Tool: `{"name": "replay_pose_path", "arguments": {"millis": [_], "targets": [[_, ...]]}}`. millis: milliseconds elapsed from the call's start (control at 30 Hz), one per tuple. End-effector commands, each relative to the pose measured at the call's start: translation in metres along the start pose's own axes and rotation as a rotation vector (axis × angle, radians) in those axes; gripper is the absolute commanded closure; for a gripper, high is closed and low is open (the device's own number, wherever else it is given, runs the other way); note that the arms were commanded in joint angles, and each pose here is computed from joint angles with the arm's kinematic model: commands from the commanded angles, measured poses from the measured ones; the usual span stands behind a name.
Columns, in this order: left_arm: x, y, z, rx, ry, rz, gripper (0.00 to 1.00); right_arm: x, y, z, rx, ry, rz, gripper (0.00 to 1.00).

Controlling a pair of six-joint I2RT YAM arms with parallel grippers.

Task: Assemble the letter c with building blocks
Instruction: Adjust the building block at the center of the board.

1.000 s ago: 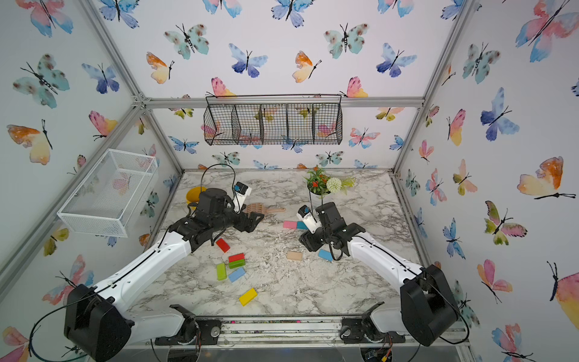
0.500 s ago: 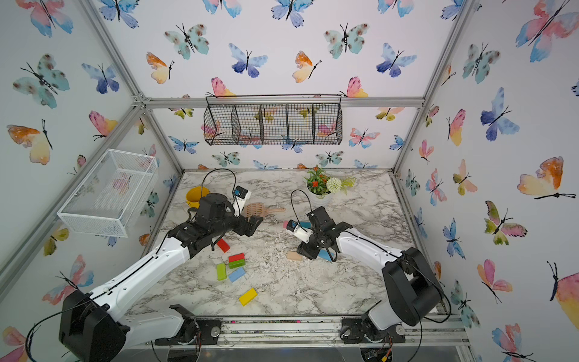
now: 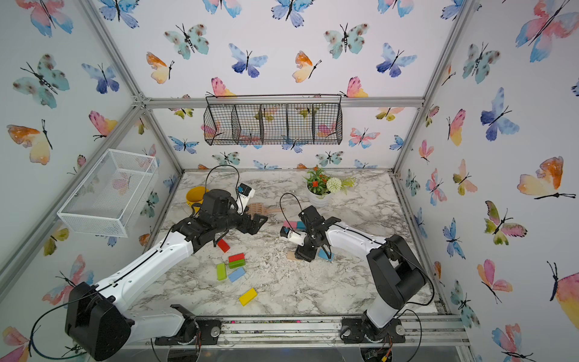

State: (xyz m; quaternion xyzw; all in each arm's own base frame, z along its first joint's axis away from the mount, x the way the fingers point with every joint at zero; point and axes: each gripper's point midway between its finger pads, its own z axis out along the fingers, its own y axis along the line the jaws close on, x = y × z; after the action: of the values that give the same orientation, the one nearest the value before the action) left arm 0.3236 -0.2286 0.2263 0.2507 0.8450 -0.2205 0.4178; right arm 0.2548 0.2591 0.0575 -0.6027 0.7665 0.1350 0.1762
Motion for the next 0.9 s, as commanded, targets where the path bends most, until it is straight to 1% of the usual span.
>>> {"name": "replay_pose_path", "arguments": {"millis": [0, 200, 300, 433, 567, 700, 867], "targets": [[-0.002, 0.013, -0.006, -0.031, 0.004, -0.053, 0.07, 0.001, 0.006, 0.004, -0.040, 0.027, -0.017, 0.41], [-0.012, 0.038, -0.017, -0.031, -0.048, -0.146, 0.08, 0.004, 0.006, 0.009, -0.034, 0.052, -0.025, 0.41], [-0.011, 0.036, -0.016, -0.016, -0.045, -0.148, 0.08, 0.007, 0.008, 0.014, -0.025, 0.065, -0.050, 0.39], [-0.007, 0.037, -0.016, -0.019, -0.036, -0.145, 0.07, 0.014, 0.008, 0.023, -0.022, 0.114, -0.083, 0.39], [-0.004, 0.038, -0.014, -0.019, -0.028, -0.146, 0.06, 0.014, 0.008, 0.030, -0.038, 0.131, -0.078, 0.44], [0.000, 0.033, -0.008, 0.015, -0.010, -0.144, 0.06, 0.010, 0.008, 0.032, -0.044, 0.116, -0.080, 0.46], [0.002, 0.029, -0.004, 0.041, 0.003, -0.162, 0.06, 0.013, 0.005, 0.037, -0.040, 0.134, -0.073, 0.48]]}}
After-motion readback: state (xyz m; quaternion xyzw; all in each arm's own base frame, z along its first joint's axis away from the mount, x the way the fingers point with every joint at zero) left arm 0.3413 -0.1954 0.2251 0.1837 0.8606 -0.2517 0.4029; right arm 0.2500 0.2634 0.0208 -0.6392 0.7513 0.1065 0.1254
